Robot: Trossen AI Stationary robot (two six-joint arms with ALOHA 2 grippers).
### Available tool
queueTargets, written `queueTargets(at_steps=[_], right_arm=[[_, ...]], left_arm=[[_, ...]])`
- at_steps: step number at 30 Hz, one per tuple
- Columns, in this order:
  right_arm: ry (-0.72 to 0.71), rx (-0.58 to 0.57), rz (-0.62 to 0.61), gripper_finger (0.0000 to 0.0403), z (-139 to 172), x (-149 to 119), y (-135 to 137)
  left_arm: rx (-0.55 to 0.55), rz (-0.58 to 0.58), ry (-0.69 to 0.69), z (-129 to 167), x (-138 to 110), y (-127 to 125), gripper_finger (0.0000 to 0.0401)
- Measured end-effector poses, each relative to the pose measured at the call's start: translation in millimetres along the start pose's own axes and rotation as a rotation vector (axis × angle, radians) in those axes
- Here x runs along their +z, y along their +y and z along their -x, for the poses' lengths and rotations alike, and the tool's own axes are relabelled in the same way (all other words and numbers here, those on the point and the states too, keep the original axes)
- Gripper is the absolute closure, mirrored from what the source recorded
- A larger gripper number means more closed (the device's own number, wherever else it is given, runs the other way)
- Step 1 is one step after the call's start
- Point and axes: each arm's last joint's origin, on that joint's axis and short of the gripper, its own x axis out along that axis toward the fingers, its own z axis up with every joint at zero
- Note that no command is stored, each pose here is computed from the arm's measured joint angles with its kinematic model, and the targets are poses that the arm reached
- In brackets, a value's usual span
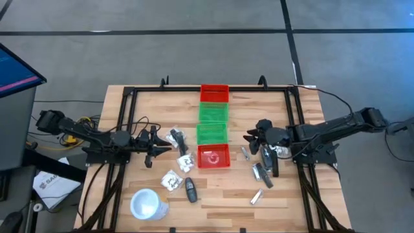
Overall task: Pick & Place Travel size toiletries
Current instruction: Put the silver nail cutter into the top red bin
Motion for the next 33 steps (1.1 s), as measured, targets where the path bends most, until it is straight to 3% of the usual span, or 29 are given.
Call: queueTargets(at_steps=[8, 15, 21, 33], right_arm=[[0.069, 0.047, -0.023, 0.0284, 9, -13, 11], [0.165, 0.082, -0.020, 0.0284, 1, -30, 25], [0.272, -0.038, 0.005, 0.0283, -21, -37, 41], [0.550, -0.394, 0.195, 0.0260, -66, -36, 82]], left_arm=[[-0.001, 0.002, -0.007, 0, 1, 0, 0.0319], [-0.002, 0.003, -0.012, 0, 1, 0, 0.0320], [-0.003, 0.004, -0.015, 0, 2, 0, 0.0320], [-0.003, 0.006, -0.017, 0, 2, 0, 0.0320]])
